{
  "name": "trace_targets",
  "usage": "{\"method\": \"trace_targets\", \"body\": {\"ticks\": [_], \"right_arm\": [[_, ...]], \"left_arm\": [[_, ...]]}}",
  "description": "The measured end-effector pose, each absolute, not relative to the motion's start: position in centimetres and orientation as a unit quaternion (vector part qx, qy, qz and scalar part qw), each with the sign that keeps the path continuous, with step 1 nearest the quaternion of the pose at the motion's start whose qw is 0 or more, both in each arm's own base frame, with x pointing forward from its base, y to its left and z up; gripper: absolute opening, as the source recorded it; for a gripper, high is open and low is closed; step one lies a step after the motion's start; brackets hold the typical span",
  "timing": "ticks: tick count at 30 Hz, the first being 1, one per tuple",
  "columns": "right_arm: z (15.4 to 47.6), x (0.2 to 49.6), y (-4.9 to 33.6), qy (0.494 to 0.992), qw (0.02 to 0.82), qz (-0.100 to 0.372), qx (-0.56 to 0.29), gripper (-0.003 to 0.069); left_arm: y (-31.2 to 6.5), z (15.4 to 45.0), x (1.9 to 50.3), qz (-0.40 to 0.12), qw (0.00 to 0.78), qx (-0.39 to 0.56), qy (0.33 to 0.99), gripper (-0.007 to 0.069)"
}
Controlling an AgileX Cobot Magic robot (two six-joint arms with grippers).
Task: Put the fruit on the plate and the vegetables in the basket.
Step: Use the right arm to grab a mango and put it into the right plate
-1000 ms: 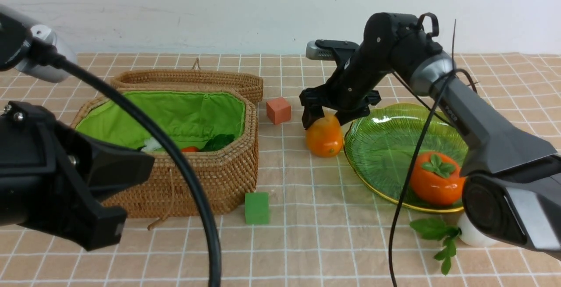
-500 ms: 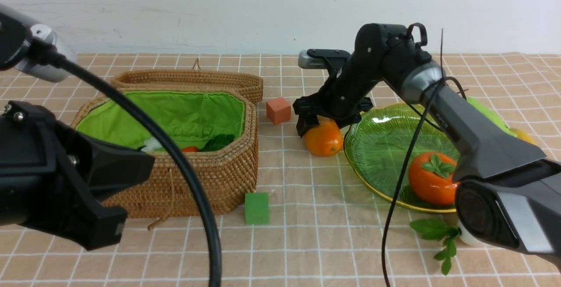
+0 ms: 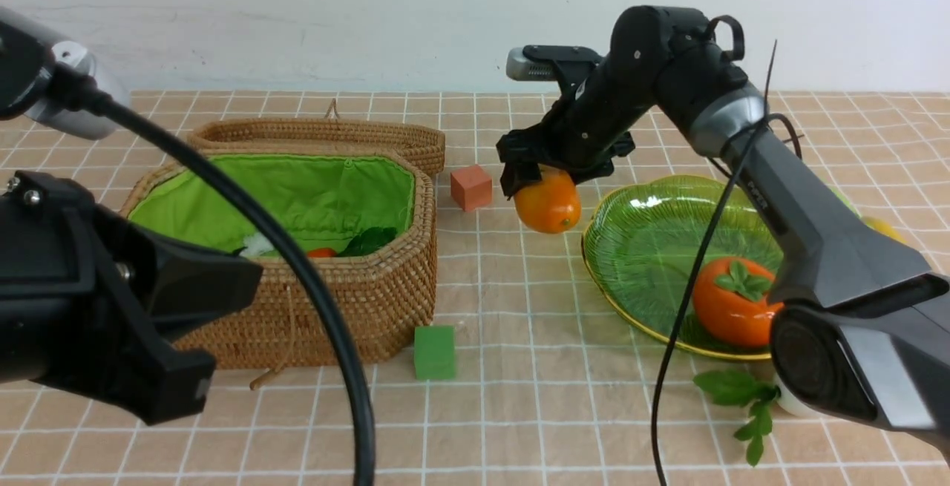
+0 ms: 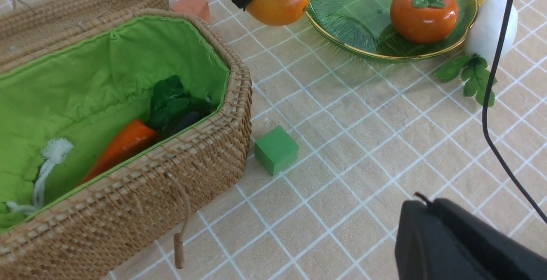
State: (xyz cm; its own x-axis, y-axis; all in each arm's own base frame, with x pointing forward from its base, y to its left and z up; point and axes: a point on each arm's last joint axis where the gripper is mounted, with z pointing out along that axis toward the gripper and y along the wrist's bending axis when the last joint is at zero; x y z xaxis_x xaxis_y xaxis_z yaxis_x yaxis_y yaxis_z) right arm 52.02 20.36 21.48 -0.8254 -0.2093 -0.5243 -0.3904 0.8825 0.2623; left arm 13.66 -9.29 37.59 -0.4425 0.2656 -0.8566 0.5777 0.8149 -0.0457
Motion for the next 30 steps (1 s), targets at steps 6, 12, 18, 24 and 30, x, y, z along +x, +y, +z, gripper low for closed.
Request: {"method": "trace_targets", "body": {"ticks": [6, 12, 18, 24, 30], "right_arm": [[25.1, 51.2, 20.0, 0.93, 0.273, 0.182, -0.164, 0.0555], [32.7, 48.7, 17.0, 0.925, 0.311, 0.151, -0.156, 0.0555], [35.1, 45.0, 12.3, 0.945, 0.269, 0.122, -0.138, 0.0555], [31.6, 41.9, 7.2, 0.968, 0.214, 0.11, -0.077, 0.0555], [25.6, 43.5, 9.0, 0.954, 0.255, 0.145, -0.068, 0.0554]], "left_arm": [[-9.3, 37.6, 13.7, -0.165, 0.465, 0.254, 0.832, -0.001], [-9.1, 37.6, 13.8, -0.154, 0.471, 0.258, 0.829, -0.001], [-9.2, 37.9, 14.0, -0.154, 0.488, 0.256, 0.82, -0.0008], [-9.2, 38.1, 14.1, -0.156, 0.497, 0.254, 0.815, -0.0008], [-9.2, 38.2, 14.1, -0.159, 0.504, 0.252, 0.811, -0.0006]]}}
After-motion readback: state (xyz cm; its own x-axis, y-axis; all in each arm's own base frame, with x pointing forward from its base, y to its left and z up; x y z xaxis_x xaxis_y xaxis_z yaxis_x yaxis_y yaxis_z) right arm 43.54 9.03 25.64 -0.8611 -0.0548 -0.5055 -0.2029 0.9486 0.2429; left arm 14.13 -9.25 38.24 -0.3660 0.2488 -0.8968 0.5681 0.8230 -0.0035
